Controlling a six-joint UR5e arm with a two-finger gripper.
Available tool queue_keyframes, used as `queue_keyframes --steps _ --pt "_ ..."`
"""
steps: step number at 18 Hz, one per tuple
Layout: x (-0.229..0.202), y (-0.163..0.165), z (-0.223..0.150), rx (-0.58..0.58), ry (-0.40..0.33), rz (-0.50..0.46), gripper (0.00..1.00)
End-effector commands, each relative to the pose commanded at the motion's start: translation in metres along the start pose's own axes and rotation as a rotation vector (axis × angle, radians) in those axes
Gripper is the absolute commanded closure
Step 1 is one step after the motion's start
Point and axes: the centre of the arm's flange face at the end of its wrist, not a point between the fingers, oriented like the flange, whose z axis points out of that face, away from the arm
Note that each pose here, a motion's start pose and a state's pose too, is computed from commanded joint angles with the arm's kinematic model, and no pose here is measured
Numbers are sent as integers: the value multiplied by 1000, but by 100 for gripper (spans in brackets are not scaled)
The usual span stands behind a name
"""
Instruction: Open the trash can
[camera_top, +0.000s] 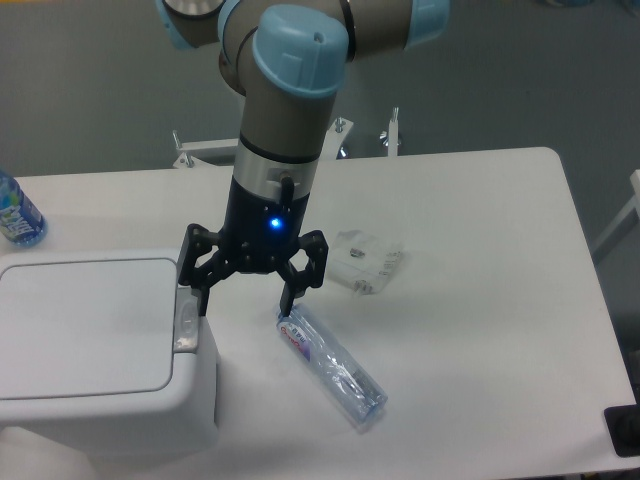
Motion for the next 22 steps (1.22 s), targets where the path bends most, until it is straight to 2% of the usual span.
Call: queue_keyframes --steps 22 --pt "0 -3 14 1 -1 10 0"
